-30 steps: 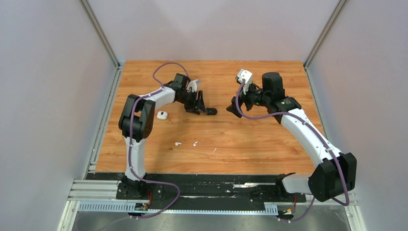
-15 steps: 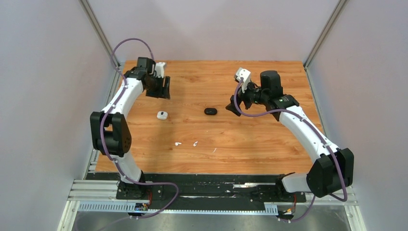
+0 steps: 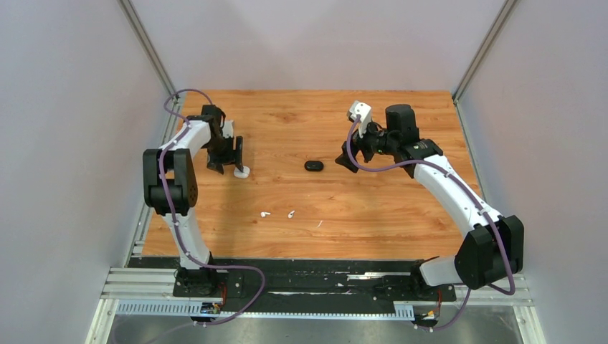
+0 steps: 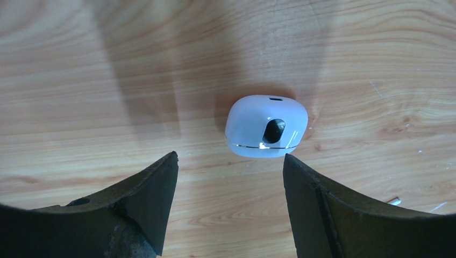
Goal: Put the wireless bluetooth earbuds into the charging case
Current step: Move the charging case to the center of the board.
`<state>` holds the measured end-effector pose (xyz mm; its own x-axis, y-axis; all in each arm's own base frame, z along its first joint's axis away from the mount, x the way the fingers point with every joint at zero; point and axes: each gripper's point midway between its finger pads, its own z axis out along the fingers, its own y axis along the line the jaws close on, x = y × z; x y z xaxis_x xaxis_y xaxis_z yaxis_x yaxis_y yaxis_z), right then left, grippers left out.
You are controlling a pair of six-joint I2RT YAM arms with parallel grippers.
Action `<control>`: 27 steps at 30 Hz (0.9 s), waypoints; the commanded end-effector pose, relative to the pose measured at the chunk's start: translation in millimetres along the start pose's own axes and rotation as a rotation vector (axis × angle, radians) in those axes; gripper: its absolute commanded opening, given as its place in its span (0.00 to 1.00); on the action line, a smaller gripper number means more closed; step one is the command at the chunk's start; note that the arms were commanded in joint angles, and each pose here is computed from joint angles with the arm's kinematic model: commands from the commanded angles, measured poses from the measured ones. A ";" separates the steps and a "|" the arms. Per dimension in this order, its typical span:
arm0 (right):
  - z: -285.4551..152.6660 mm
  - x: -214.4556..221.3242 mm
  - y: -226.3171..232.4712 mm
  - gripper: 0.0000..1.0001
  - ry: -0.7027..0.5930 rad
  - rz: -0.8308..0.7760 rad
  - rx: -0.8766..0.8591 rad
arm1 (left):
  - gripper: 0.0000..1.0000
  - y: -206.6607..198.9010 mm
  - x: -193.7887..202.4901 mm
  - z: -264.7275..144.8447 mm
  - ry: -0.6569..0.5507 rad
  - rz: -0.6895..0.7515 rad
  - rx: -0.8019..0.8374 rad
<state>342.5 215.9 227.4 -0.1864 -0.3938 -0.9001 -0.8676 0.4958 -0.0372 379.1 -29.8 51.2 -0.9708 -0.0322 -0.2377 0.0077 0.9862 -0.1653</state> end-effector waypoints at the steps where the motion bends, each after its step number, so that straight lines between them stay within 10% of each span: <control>1: -7.0 -22.9 -1.5 0.98 -0.053 -0.037 0.011 | 0.79 -12.4 6.6 6.1 0.043 -0.111 0.043; 12: -6.0 -18.5 -0.4 0.98 -0.040 -0.019 0.007 | 0.75 -35.2 1.2 35.0 0.096 -0.247 0.141; 27: -5.9 -11.6 -1.6 0.97 -0.025 -0.042 0.015 | 0.28 -133.8 -31.3 69.1 0.062 0.253 0.250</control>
<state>341.3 215.2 225.6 -0.1936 -0.3978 -0.8968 -0.8678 0.4959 -0.0326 424.2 -159.3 41.2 -0.9719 0.0543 -0.2292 0.1430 0.9092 -0.3910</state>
